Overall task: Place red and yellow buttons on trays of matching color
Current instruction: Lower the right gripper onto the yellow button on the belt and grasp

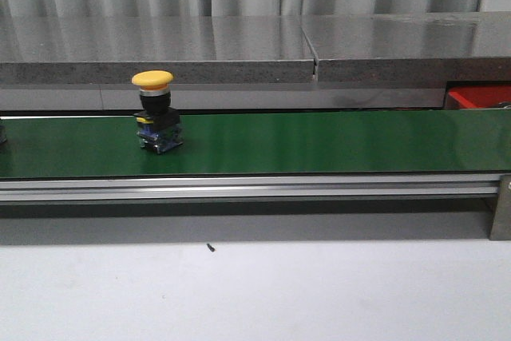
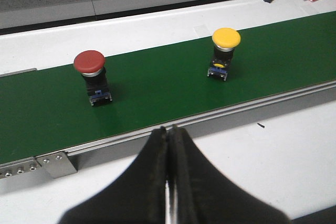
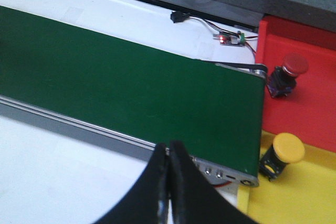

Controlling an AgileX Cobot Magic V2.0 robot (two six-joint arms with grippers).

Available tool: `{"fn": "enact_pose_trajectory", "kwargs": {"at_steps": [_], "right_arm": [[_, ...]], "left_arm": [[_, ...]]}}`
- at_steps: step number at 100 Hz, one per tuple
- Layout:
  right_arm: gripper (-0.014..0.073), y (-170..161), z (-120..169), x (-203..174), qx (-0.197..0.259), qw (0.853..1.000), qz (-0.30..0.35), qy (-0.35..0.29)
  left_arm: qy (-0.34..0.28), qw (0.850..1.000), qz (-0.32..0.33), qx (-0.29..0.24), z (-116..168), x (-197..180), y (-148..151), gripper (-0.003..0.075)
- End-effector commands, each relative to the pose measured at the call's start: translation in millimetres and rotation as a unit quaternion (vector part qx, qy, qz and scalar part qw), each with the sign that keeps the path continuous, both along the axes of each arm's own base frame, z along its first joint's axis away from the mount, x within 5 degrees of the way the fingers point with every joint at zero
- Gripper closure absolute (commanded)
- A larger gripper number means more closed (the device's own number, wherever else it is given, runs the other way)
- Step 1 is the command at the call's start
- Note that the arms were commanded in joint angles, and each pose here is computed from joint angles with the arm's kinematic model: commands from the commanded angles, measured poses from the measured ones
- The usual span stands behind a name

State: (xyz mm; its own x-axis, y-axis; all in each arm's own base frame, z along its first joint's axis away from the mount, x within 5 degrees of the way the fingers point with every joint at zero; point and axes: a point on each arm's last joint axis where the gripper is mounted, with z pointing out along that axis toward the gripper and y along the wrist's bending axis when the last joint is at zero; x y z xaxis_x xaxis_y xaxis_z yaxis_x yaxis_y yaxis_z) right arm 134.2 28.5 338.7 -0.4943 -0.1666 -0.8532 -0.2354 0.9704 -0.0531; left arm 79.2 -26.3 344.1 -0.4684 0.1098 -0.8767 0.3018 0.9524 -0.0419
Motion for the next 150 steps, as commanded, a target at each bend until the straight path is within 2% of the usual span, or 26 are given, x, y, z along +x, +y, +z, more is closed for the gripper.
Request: {"fn": "enact_pose_trajectory", "kwargs": {"at_steps": [1, 10, 17, 24, 41, 50, 71, 103, 132, 150], "right_arm": [[0.0708, 10, 27, 20, -0.005, 0.999, 0.02, -0.027], [0.0692, 22, 36, 39, -0.011, 0.999, 0.041, 0.001], [0.0637, 34, 41, 55, -0.019, 0.998, 0.059, 0.027], [0.0539, 47, 43, 69, -0.025, 0.996, 0.077, 0.048], [0.0182, 80, 43, 100, -0.034, 0.99, 0.113, 0.075], [0.0094, 95, 42, 112, -0.035, 0.988, 0.127, 0.08], [0.0091, 127, 34, 136, -0.056, 0.977, 0.154, 0.138], [0.0091, 170, 20, 170, -0.106, 0.946, 0.194, 0.236], [0.0092, 198, 6, 200, -0.108, 0.928, 0.243, 0.26], [0.0092, 209, -8, 217, -0.105, 0.933, 0.247, 0.241]], "left_arm": [[-0.04, 0.999, 0.003, -0.014, 13, 2, -1, 0.0739], [-0.04, 0.999, 0.003, -0.014, 13, 2, -1, 0.0739], [-0.041, 0.999, 0.003, -0.014, 13, 2, -1, 0.0739], [-0.041, 0.999, 0.003, -0.014, 13, 2, -1, 0.0739], [-0.043, 0.999, 0.003, -0.015, 13, 2, 0, 0.0739], [-0.043, 0.999, 0.003, -0.015, 13, 2, 0, 0.0739], [-0.043, 0.999, 0.003, -0.015, 13, 2, 0, 0.0739], [-0.043, 0.999, 0.003, -0.015, 13, 2, 0, 0.0739], [-0.043, 0.999, 0.003, -0.015, 13, 2, 0, 0.0739], [-0.043, 0.999, 0.003, -0.015, 13, 2, 0, 0.0739]]}}
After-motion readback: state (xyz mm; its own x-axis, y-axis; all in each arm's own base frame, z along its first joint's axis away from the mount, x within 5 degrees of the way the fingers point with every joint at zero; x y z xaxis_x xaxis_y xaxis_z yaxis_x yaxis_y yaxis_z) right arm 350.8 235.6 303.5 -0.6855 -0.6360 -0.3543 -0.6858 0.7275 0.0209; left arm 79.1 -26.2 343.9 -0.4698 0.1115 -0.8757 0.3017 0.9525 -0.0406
